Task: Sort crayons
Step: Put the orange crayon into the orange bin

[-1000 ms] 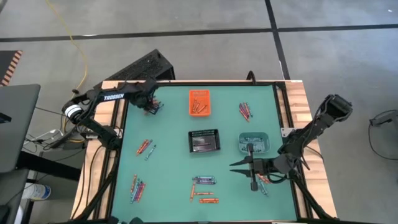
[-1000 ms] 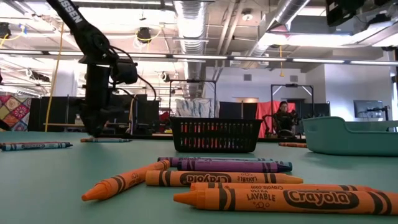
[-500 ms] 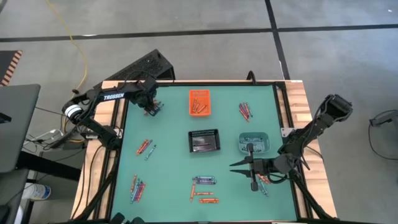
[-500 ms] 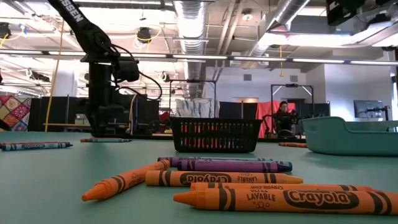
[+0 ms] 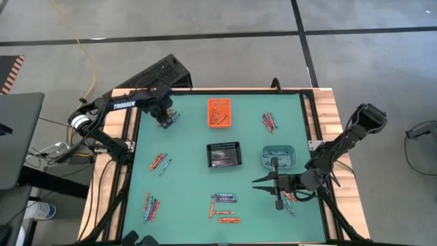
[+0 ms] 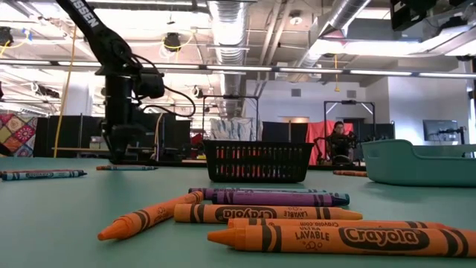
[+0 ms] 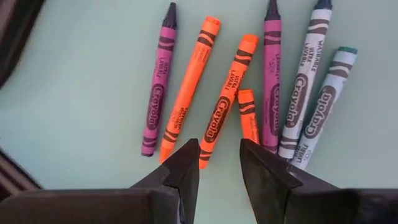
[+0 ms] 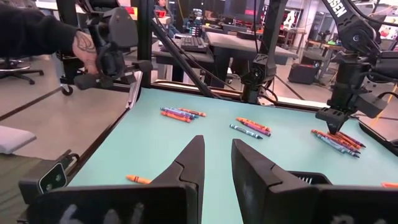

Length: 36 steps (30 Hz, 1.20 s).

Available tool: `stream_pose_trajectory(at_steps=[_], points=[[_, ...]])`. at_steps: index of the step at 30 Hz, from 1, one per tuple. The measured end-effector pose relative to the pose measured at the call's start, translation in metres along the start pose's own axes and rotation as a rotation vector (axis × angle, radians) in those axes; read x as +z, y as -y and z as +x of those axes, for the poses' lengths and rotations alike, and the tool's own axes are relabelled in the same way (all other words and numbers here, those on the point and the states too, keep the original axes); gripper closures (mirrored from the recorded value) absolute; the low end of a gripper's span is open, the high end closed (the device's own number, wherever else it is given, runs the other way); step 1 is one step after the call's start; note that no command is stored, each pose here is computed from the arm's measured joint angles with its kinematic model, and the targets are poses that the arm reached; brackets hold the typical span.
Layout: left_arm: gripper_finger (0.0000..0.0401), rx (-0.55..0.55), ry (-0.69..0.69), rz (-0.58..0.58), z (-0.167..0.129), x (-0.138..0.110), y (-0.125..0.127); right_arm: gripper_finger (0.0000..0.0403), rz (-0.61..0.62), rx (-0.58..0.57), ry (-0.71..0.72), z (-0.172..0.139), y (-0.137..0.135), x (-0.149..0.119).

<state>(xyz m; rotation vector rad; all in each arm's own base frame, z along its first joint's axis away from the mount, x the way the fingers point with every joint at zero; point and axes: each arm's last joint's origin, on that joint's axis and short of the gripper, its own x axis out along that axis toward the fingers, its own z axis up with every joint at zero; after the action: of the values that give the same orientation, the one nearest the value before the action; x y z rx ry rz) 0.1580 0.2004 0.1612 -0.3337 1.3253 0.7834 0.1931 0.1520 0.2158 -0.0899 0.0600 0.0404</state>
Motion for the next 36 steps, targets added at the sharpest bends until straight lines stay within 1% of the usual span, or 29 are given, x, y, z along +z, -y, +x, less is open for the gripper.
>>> stream_pose_trajectory(at_steps=[5,10,16,19,23,30,33,36], points=[[0.0296,-0.007,-0.006,-0.014,0.002,-0.002,-0.009,0.0322,-0.019,-0.001,0.000,0.000,0.000,0.000],[0.0296,-0.016,-0.010,-0.022,0.003,-0.003,-0.012,0.0322,-0.025,-0.001,0.000,0.000,0.000,0.000],[0.0302,-0.058,-0.085,-0.003,0.022,-0.003,-0.006,0.0322,-0.024,-0.007,-0.001,0.001,0.002,0.000],[0.0312,-0.047,-0.125,0.007,0.028,-0.003,-0.005,0.0322,-0.025,-0.007,-0.001,0.001,0.002,0.000],[0.0332,-0.039,-0.124,0.007,0.028,-0.003,-0.005,0.0322,-0.025,-0.007,-0.001,0.001,0.002,0.000],[0.0391,-0.054,-0.118,-0.005,0.024,0.000,-0.006,0.0322,-0.024,-0.012,-0.002,0.002,0.003,0.000],[0.0390,-0.054,-0.126,-0.025,0.021,0.003,-0.007,0.0322,-0.024,-0.012,-0.002,0.002,0.003,0.000],[0.0386,-0.061,-0.168,-0.021,0.016,0.004,-0.008,0.0322,-0.024,-0.012,-0.002,0.002,0.002,0.000]])
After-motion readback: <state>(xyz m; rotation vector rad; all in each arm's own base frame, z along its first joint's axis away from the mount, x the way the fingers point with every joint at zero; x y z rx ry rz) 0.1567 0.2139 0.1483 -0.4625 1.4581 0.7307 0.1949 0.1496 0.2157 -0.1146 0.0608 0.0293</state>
